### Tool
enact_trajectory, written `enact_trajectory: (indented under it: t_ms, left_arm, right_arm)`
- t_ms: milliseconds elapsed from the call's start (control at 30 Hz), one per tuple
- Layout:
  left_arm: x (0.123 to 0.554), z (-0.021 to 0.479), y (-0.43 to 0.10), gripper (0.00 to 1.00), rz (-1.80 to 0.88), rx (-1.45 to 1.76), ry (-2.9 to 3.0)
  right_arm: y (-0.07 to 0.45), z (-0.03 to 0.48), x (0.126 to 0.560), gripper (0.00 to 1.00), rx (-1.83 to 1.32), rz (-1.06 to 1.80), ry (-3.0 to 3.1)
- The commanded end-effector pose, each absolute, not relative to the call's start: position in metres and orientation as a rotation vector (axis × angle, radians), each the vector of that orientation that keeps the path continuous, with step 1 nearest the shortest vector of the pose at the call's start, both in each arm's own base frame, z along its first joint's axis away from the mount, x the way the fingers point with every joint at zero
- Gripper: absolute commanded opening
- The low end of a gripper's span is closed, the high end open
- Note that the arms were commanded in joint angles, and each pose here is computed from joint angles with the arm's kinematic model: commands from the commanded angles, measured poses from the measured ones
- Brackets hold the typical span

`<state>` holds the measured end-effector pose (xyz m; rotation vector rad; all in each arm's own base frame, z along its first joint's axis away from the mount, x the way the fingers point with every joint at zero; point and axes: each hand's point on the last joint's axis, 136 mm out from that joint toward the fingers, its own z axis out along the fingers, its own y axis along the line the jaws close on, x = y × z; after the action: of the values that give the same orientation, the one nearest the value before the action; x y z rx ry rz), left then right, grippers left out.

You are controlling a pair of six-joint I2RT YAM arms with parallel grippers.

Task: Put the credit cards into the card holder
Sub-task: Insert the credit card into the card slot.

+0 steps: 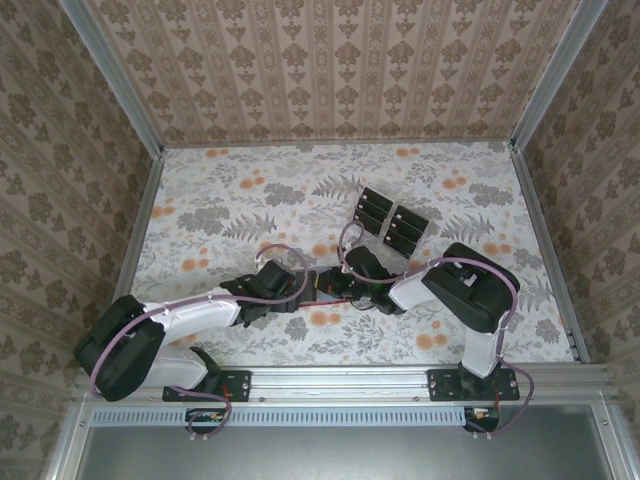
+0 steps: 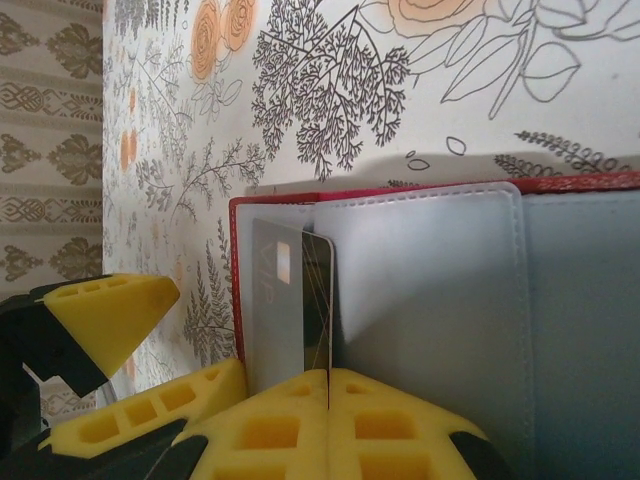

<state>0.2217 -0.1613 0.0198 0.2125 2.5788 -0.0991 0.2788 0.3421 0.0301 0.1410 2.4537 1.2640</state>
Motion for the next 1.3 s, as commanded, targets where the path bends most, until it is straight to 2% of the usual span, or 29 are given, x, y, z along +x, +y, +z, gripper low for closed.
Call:
enact_trajectory:
  t_ms: [0,200,400,500,567,667,733,800,933,1033,1267]
  left_arm:
    - [0.219,0.023,-0.159,1.0,-0.103,0.208,2.57]
    - [0.225,0.044,-0.158,1.0,-0.16,0.157,2.527]
    - [0.235,0.06,-0.146,1.0,-0.194,0.068,2.504]
    - [0.238,0.063,-0.14,1.0,-0.184,0.053,2.507]
    - [0.239,0.062,-0.137,1.0,-0.171,0.048,2.516]
    - [0.239,0.056,-0.133,1.0,-0.148,0.04,2.538]
    - [0.238,0.052,-0.13,1.0,-0.128,0.036,2.553]
    - [0.237,0.047,-0.127,1.0,-0.095,0.038,2.575]
    - [0.235,0.039,-0.123,1.0,-0.055,0.037,2.599]
    - [0.234,0.035,-0.12,1.0,-0.041,0.033,2.608]
    - [0.231,0.029,-0.118,1.0,-0.034,0.025,2.616]
  right_arm:
    - [0.347,0.018,0.27,0.0,0.105,1.243,2.523]
    - [0.348,0.024,0.271,0.0,0.082,1.224,2.532]
    - [0.346,0.046,0.273,0.32,0.004,1.165,2.529]
    - [0.343,0.056,0.274,0.39,-0.038,1.113,2.532]
    - [0.339,0.061,0.274,0.4,-0.061,1.071,2.538]
    - [0.332,0.061,0.274,0.38,-0.091,0.986,2.568]
    - [0.329,0.06,0.275,0.29,-0.114,0.93,2.593]
    - [0.328,0.058,0.277,0.16,-0.14,0.88,2.613]
    - [0.333,0.055,0.28,0.04,-0.19,0.827,2.637]
    - [0.339,0.051,0.28,0.0,-0.223,0.811,2.652]
    - [0.35,0.038,0.28,0.0,-0.266,0.783,2.687]
